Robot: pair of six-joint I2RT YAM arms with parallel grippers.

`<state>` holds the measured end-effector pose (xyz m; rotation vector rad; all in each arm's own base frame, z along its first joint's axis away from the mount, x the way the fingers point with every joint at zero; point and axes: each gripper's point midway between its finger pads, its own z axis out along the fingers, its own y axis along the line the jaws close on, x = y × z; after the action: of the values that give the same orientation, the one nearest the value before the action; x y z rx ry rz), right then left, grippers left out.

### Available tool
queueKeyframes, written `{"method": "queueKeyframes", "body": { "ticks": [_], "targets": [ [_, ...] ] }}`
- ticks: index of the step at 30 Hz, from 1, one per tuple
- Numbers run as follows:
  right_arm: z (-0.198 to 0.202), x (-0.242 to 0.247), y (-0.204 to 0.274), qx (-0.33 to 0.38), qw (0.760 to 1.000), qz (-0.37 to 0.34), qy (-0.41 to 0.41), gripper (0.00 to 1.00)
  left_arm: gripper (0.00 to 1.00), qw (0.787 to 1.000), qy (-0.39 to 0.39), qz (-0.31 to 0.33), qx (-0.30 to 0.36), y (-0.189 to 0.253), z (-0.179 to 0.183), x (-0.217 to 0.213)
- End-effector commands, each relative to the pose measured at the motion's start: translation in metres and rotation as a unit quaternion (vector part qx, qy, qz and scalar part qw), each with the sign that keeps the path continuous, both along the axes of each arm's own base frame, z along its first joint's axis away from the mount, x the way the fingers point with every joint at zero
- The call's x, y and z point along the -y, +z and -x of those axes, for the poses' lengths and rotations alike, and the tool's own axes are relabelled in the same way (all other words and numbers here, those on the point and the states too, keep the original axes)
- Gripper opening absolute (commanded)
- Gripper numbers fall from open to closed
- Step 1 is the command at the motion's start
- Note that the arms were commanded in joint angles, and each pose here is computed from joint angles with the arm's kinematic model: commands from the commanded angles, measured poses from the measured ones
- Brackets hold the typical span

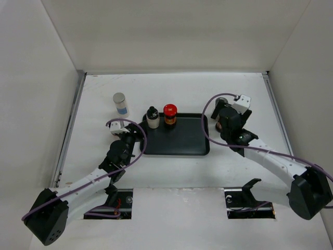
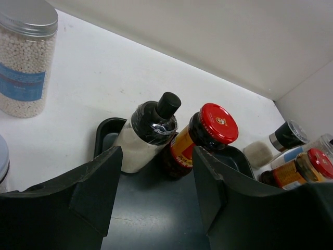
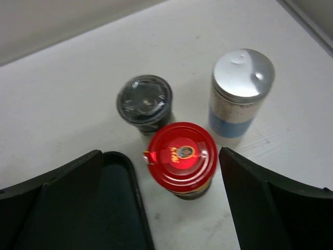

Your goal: Organize the condiment bottles

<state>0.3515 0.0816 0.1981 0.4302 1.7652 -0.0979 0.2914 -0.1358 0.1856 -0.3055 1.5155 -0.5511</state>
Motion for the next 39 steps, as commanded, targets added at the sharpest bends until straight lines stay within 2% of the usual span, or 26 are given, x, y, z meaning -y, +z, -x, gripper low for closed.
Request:
{"method": "queueKeyframes", "body": {
  "ticks": [1,6,16,21,25,28,30,34,39],
  "targets": [
    [0.008,0.022,-0.008,-0.01,0.999,0.005,-0.034,1.0,0.54,0.999,-0.011,0.027,0.029,0.021,0.001,0.006],
    [0.002,0.016,-0.028,-0.047,0.999,0.004,-0.004,1.0,0.54,0.999,-0.008,0.027,0.024,0.017,-0.001,0.004],
    [-0.025,0.014,-0.056,-0.06,0.998,-0.004,0.001,0.99,0.55,0.999,-0.012,0.03,0.025,0.018,0.0,0.005],
    [-0.035,0.019,-0.065,-0.058,0.998,-0.003,-0.003,0.91,0.55,0.999,-0.015,0.03,0.024,0.017,0.0,0.007],
    [-0.038,0.015,-0.066,-0.044,0.999,-0.01,0.004,0.77,0.55,0.999,-0.01,0.026,0.019,0.014,-0.002,0.005],
    [-0.036,0.017,-0.059,-0.029,1.0,-0.01,0.001,0.64,0.55,0.999,-0.015,0.028,0.021,0.015,0.0,0.008],
    [-0.029,0.019,-0.049,-0.019,1.0,-0.007,-0.001,0.6,0.55,0.999,-0.012,0.027,0.021,0.015,-0.001,0.006],
    [-0.008,0.012,-0.017,0.005,1.0,-0.005,0.005,0.58,0.55,0.999,-0.012,0.026,0.018,0.013,-0.002,0.006],
    [0.0,-0.03,0.025,0.049,0.996,-0.018,0.066,0.59,0.55,1.0,-0.009,0.023,0.015,0.009,-0.005,0.006]
  ]
}}
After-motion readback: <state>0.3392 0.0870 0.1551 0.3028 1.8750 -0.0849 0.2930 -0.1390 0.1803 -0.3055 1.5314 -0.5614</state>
